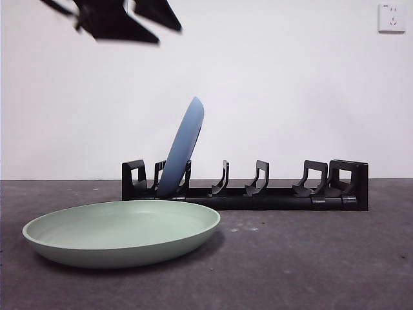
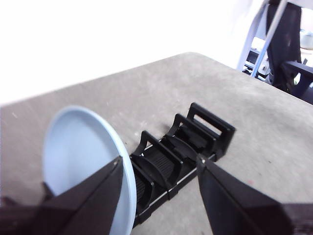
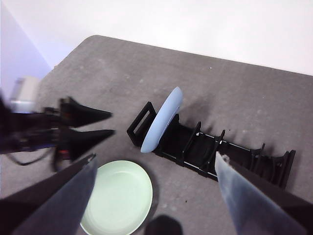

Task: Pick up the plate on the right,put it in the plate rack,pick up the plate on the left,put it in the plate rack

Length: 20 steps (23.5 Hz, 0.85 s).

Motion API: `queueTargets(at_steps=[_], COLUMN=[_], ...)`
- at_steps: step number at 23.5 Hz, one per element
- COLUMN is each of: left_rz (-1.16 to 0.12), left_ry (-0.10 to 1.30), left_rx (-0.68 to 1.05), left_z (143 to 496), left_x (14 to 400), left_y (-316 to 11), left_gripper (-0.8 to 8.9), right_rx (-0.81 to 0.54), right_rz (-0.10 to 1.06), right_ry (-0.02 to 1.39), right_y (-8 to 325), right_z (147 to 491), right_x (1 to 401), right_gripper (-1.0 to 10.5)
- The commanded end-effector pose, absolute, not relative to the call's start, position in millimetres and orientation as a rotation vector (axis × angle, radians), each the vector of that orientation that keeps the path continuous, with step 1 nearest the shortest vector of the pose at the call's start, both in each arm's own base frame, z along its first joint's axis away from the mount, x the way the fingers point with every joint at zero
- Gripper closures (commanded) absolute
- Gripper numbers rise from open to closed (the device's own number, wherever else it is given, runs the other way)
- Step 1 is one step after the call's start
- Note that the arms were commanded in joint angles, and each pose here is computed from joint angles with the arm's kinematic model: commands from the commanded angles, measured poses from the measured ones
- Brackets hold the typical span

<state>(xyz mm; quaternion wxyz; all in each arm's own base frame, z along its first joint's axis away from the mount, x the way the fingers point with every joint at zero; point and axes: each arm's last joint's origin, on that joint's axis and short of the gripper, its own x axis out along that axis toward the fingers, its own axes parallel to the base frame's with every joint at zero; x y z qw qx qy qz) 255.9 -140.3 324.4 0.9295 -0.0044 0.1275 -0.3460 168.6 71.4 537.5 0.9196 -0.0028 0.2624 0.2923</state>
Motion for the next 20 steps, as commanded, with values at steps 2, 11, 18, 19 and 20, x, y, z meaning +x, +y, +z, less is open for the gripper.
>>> queueTargets(at_steps=[2, 11, 18, 19, 20], left_rz=[-0.737, -0.788, -0.793, -0.803, -0.813], left_ry=[0.177, 0.146, 0.333, 0.343, 0.341], left_rx=[0.187, 0.579, 0.674, 0.679, 0.692], left_z=[351.2, 369.1, 354.9, 353.9, 353.5], left_x=[217.7, 136.1, 106.0, 105.0, 104.3], left_y=[-121.0, -78.7, -63.4, -63.8, -64.3], left_gripper=[5.57, 5.15, 3.54, 3.54, 3.54], right_rx=[0.005, -0.004, -0.062, -0.081, -0.095], right_rz=[0.587, 0.617, 0.633, 0.630, 0.626], right_ry=[0.663, 0.965, 1.208, 1.249, 1.279], right_y=[78.8, 108.9, 177.3, 188.7, 197.6], right_z=[516.9, 429.5, 303.1, 283.6, 269.4], right_x=[187.6, 247.7, 292.2, 296.2, 298.6], right_gripper=[5.4, 5.4, 5.4, 5.4, 5.4])
